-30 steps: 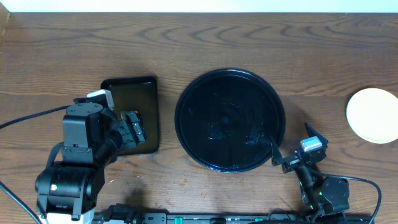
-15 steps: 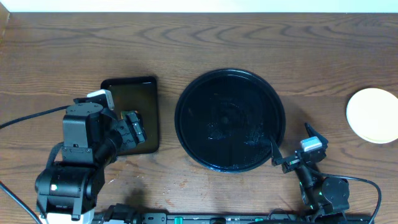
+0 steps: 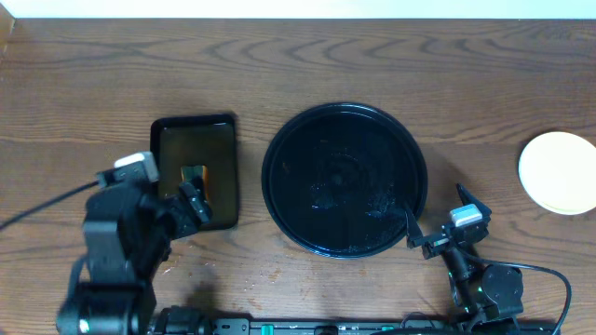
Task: Clean dirty plates on tray and stack at the side
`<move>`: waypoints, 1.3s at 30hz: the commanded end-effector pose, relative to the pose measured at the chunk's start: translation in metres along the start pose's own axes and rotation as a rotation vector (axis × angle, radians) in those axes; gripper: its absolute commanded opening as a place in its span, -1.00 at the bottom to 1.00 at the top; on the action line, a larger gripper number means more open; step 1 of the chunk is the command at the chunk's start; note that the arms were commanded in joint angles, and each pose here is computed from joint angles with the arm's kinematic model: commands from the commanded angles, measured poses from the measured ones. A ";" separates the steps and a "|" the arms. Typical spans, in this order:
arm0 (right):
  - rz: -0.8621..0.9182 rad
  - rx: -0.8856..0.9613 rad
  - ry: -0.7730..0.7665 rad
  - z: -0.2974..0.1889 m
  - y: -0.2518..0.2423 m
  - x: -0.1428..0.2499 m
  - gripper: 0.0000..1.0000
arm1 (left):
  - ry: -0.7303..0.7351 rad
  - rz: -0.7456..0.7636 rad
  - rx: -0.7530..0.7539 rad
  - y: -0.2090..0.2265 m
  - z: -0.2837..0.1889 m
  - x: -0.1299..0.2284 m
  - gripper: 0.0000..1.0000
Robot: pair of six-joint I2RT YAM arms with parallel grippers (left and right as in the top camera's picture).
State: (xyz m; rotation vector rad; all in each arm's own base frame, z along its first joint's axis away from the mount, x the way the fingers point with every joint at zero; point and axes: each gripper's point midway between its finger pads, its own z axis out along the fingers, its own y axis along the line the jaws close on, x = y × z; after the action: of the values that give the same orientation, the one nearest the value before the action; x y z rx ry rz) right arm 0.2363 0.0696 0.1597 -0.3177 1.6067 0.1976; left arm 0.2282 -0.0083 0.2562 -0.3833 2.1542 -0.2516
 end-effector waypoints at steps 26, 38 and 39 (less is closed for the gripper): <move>-0.008 0.011 0.001 0.000 -0.003 0.001 0.99 | -0.463 -0.033 0.088 0.057 0.078 0.072 0.73; -0.008 0.011 0.001 0.000 -0.003 0.001 0.98 | -0.460 -0.033 0.087 0.057 0.079 0.072 0.72; -0.008 0.011 0.001 0.000 -0.003 0.001 0.98 | -0.460 -0.033 0.087 0.057 0.079 0.072 0.72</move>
State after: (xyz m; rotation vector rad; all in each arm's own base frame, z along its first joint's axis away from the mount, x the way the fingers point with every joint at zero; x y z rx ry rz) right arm 0.2363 0.0697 0.1597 -0.3180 1.6071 0.1979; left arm 0.2435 0.0148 0.1539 -0.3706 1.6491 -0.2484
